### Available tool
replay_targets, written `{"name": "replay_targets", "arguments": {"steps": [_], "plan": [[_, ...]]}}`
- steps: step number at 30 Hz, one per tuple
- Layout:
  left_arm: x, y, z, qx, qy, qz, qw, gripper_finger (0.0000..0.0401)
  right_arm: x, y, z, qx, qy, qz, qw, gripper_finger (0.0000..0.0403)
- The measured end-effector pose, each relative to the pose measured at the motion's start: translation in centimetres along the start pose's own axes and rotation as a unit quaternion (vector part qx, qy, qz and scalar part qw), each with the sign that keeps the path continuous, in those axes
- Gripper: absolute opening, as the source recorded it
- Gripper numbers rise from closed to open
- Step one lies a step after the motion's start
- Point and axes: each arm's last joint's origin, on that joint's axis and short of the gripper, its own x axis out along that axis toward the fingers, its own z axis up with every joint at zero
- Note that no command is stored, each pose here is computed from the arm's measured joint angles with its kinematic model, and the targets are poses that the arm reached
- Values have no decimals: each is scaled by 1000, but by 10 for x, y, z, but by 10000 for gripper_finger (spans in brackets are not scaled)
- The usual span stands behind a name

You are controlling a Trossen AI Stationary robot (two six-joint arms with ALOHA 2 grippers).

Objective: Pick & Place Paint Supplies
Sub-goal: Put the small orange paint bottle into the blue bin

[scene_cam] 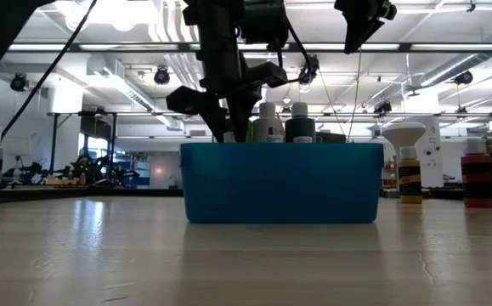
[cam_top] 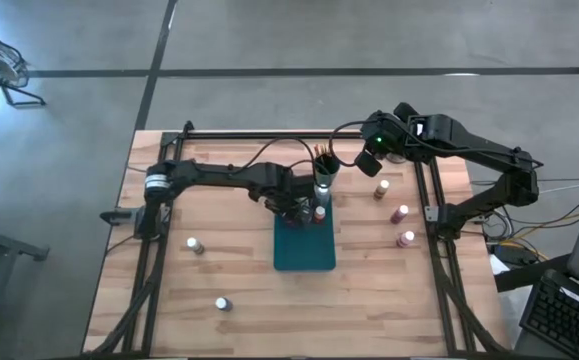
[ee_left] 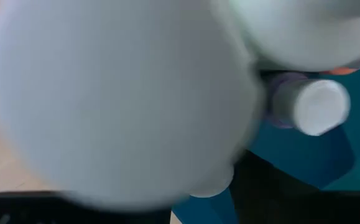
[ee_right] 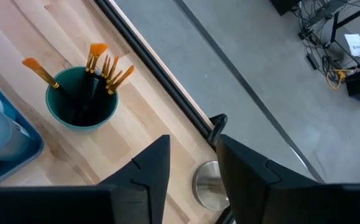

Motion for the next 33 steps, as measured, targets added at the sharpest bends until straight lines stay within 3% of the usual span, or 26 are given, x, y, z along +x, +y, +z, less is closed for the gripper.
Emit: {"name": "replay_targets", "arguments": {"steps": [33], "plan": [[4,1,-1,7,10,6,1000,140,0,0,1,2,-3,1,1000,190]]}}
